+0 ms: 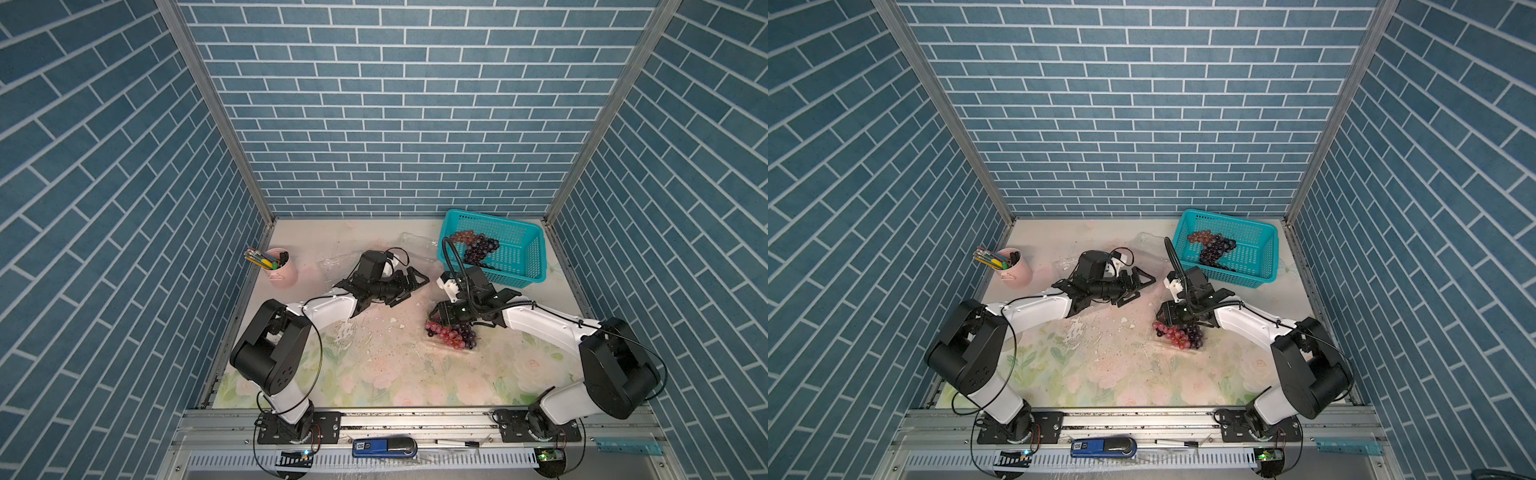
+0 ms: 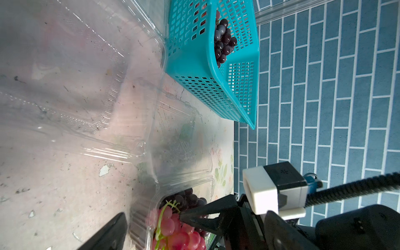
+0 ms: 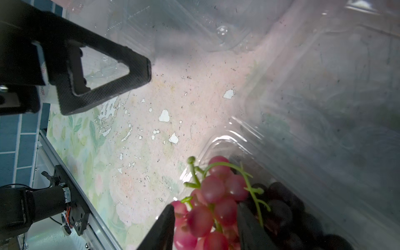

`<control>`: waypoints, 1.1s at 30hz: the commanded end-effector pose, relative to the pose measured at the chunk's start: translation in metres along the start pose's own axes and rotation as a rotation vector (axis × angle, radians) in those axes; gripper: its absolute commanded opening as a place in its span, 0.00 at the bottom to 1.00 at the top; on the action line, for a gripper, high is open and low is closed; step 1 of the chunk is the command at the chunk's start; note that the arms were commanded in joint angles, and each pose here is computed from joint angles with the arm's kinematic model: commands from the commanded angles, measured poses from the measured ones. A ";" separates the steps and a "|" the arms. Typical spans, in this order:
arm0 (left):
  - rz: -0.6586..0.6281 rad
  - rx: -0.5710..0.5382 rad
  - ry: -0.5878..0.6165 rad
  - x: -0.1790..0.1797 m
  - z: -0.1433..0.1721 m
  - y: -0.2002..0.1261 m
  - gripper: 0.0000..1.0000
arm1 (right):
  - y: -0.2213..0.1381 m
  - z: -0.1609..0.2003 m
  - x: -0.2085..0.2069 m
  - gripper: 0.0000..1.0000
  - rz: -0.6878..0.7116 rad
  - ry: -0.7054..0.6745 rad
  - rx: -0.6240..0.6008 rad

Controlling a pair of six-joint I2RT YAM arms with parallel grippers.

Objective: Pack grapes into containers
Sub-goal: Place the grape into the packing box.

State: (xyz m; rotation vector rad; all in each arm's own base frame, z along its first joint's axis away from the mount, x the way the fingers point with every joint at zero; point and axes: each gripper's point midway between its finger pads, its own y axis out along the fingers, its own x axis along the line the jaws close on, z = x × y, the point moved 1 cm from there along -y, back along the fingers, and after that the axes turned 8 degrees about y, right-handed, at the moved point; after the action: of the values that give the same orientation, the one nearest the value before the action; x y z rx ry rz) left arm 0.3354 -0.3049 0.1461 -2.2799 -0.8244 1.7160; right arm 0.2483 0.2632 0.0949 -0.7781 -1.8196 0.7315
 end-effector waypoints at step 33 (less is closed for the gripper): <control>0.020 -0.014 0.033 -0.011 0.007 -0.017 1.00 | -0.079 0.074 -0.043 0.90 0.427 -0.146 0.106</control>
State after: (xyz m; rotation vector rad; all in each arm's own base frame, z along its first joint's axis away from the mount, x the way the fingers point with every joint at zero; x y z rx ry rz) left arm 0.3257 -0.2993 0.1533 -2.3000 -0.8199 1.7034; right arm 0.1794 0.1813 0.1135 -1.0336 -1.7745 1.0957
